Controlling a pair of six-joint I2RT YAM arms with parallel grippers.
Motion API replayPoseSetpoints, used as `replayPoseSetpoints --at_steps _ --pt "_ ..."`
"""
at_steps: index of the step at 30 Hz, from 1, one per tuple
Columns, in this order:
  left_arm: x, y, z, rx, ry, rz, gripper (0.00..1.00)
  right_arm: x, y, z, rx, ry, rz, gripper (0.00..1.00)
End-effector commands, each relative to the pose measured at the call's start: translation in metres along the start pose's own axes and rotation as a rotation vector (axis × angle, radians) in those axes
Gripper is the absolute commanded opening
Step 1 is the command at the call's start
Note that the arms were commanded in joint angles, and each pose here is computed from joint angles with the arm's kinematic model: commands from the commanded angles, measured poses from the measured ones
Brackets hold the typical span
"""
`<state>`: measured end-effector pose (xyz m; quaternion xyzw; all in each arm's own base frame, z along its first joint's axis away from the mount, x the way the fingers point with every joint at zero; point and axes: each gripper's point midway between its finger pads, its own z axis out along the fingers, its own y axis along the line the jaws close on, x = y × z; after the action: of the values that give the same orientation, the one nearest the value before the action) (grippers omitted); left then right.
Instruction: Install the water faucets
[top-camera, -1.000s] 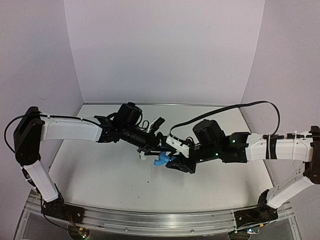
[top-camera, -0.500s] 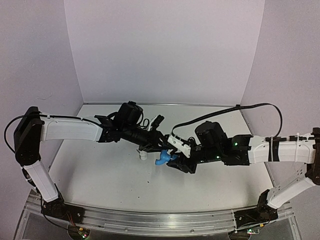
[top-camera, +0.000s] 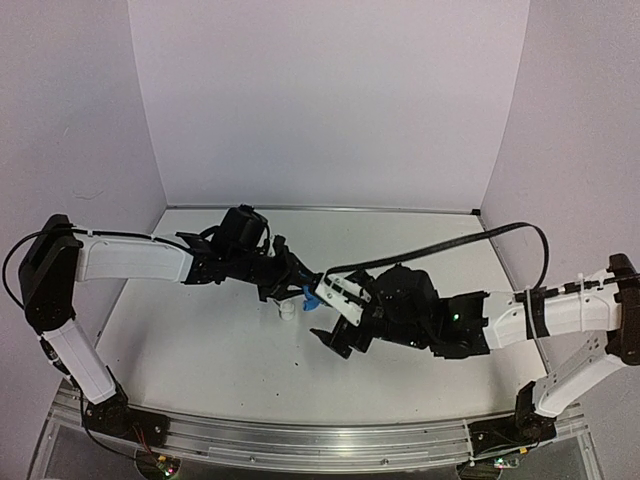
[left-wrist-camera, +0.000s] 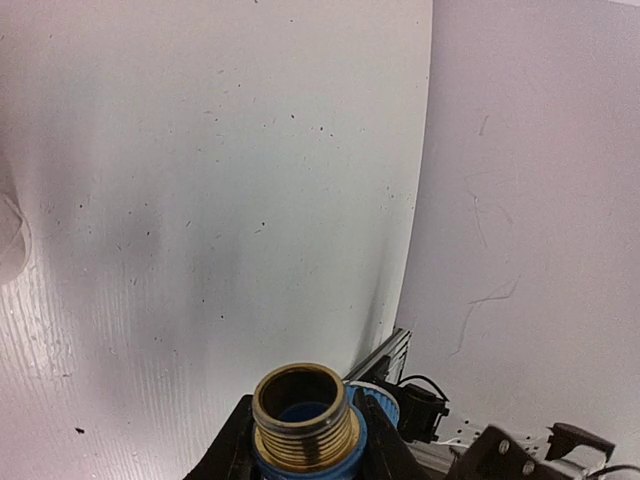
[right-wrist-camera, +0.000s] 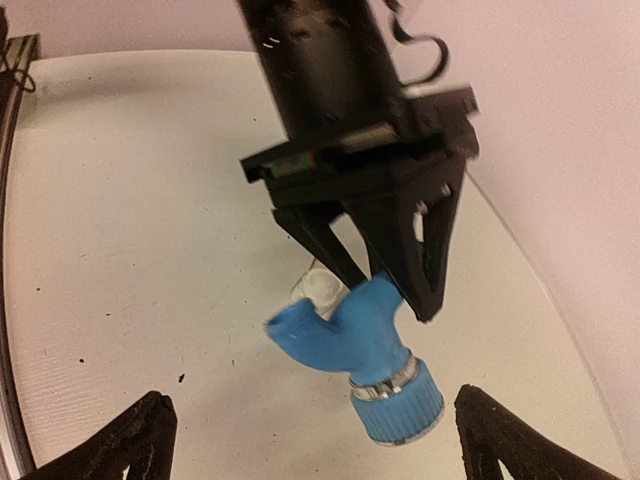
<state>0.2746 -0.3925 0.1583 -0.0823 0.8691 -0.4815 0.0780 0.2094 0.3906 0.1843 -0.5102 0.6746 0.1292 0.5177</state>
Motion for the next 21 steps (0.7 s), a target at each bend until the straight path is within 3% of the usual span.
replayPoseSetpoints --at_steps 1,5,9,13,18,20,21 --pt "0.004 -0.020 -0.014 0.061 0.006 -0.084 0.00 -0.040 -0.008 0.002 0.183 -0.122 -0.227 0.95" --pt "0.011 -0.022 -0.015 0.070 0.039 -0.087 0.00 -0.042 0.004 0.022 0.204 -0.087 -0.346 0.84" --pt "0.012 -0.026 -0.022 0.083 0.030 -0.066 0.00 -0.046 -0.010 0.032 0.331 -0.061 -0.372 0.52" --pt "0.013 -0.035 -0.031 0.108 0.020 -0.039 0.00 -0.053 -0.019 0.032 0.403 -0.086 -0.362 0.33" --pt "0.014 -0.045 -0.039 0.135 0.016 0.068 0.00 -0.046 -0.026 0.036 0.474 -0.063 -0.387 0.01" --pt "0.011 -0.046 -0.046 0.136 -0.022 0.110 0.14 -0.044 -0.024 0.034 0.453 -0.067 -0.360 0.00" --pt "0.009 -0.043 -0.049 0.123 -0.043 0.133 0.29 -0.046 -0.022 0.030 0.427 -0.090 -0.322 0.00"
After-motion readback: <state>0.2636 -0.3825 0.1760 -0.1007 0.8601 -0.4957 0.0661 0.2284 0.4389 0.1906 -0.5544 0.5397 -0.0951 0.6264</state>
